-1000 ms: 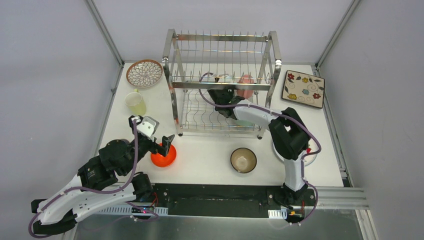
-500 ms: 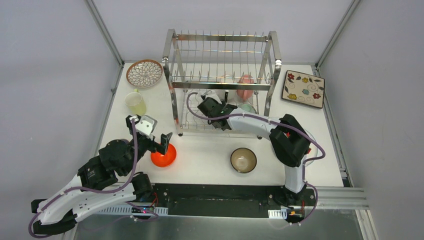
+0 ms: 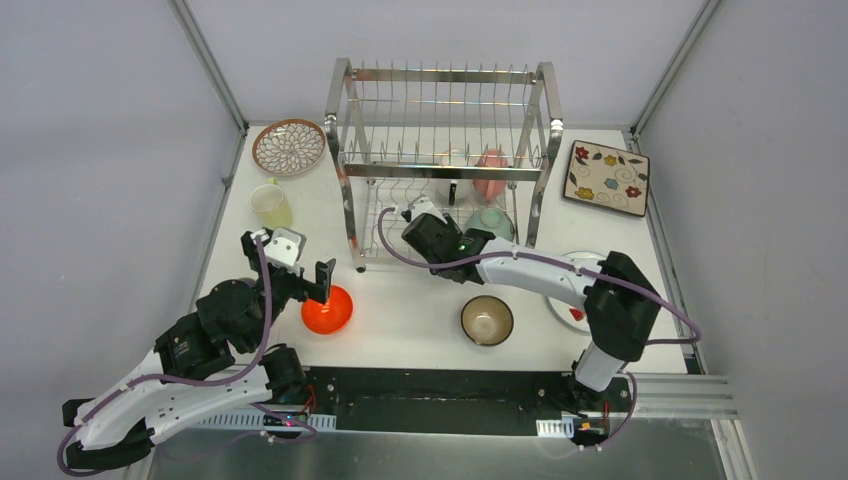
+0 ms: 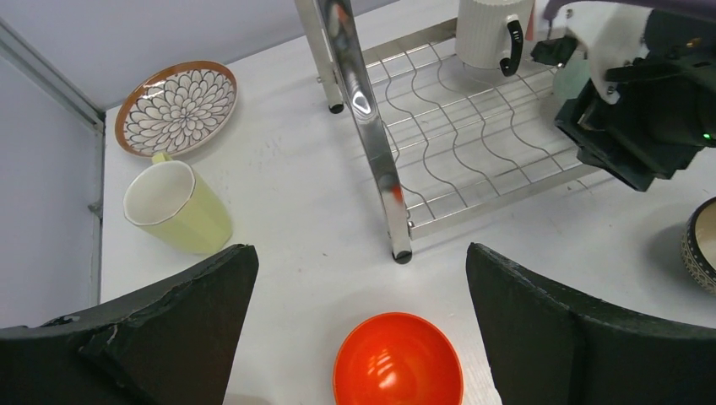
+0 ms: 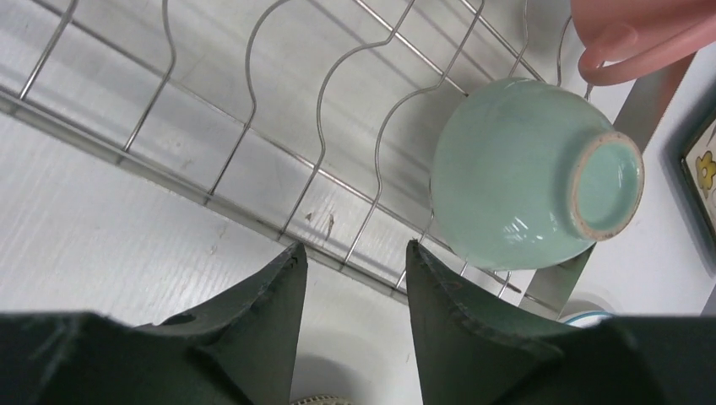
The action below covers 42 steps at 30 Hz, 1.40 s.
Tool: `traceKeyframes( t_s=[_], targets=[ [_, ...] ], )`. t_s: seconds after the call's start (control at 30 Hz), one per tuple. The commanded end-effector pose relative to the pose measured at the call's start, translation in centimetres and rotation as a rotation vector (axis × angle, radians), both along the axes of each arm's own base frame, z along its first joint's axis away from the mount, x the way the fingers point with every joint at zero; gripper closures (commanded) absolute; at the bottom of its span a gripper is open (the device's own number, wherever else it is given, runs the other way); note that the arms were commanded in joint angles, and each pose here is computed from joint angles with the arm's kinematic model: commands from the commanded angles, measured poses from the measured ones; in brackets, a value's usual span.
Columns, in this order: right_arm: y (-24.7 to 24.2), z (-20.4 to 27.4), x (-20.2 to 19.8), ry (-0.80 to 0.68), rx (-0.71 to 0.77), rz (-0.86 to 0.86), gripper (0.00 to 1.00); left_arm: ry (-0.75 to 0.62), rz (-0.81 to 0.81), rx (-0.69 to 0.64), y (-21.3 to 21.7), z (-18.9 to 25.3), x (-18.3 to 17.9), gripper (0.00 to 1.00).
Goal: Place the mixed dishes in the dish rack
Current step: Pick up the cup at the center of the board.
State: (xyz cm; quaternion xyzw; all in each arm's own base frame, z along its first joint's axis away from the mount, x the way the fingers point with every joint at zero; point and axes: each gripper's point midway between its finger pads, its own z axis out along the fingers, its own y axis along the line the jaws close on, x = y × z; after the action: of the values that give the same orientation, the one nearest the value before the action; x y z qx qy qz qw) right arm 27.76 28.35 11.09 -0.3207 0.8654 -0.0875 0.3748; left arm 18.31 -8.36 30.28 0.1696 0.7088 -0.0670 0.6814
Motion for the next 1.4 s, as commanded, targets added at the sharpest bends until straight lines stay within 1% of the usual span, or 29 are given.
traceKeyframes(
  t_s=[0.0, 0.17, 0.37, 0.5, 0.57, 0.67, 0.83, 0.9, 0.97, 1.07, 1.17, 1.23, 1.3, 1.37],
  targets=[
    [0.6, 2.1, -1.5, 0.006, 0.098, 0.036, 0.51, -0.016, 0.055, -0.015, 1.0, 0.4, 0.3, 0.01],
    [1.1, 3.1, -4.2, 0.062, 0.223, 0.081, 0.51, -0.01, 0.066, -0.031, 0.7, 0.3, 0.5, 0.01],
    [2.4, 5.0, -7.5, 0.137, 0.446, 0.145, 0.51, -0.001, 0.13, -0.034, 0.8, 0.1, 1.2, 0.01],
    [2.5, 5.9, -9.1, 0.17, 0.555, 0.167, 0.51, 0.009, 0.161, -0.045, 1.0, -0.1, 1.4, 0.01],
    [2.4, 6.6, -9.6, 0.169, 0.6, 0.172, 0.5, 0.01, 0.196, -0.056, 1.4, -0.2, 1.6, 0.01],
    [2.1, 7.3, -10.0, 0.164, 0.658, 0.171, 0.46, 0.011, 0.236, -0.06, 2.0, -0.4, 1.7, 0.01],
    [1.7, 8.2, -10.7, 0.141, 0.746, 0.19, 0.42, 0.017, 0.305, -0.061, 3.1, -0.6, 1.7, 0.01],
    [1.6, 8.6, -11.1, 0.135, 0.777, 0.206, 0.36, 0.015, 0.353, -0.046, 4.1, -0.3, 1.7, 0.01],
    [1.3, 9.1, -11.3, 0.128, 0.801, 0.212, 0.27, 0.012, 0.373, -0.046, 4.6, 0.2, 1.6, 0.01],
    [1.0, 9.7, -11.7, 0.122, 0.825, 0.223, 0.17, 0.009, 0.397, -0.038, 5.2, 1.1, 1.5, 0.01],
    [0.7, 10.1, -12.0, 0.117, 0.849, 0.23, 0.12, 0.006, 0.416, -0.006, 5.3, 2.1, 1.6, 0.01],
    [0.5, 10.3, -12.2, 0.114, 0.861, 0.233, 0.08, -0.001, 0.429, 0.04, 5.3, 2.9, 1.8, 0.01],
    [0.3, 10.2, -12.4, 0.117, 0.868, 0.234, 0.01, -0.011, 0.451, 0.07, 5.6, 4.1, 2.0, 0.01],
    [0.0, 10.3, -12.7, 0.117, 0.881, 0.235, 0.0, -0.022, 0.462, 0.069, 5.8, 5.2, 2.2, 0.01]
  ],
)
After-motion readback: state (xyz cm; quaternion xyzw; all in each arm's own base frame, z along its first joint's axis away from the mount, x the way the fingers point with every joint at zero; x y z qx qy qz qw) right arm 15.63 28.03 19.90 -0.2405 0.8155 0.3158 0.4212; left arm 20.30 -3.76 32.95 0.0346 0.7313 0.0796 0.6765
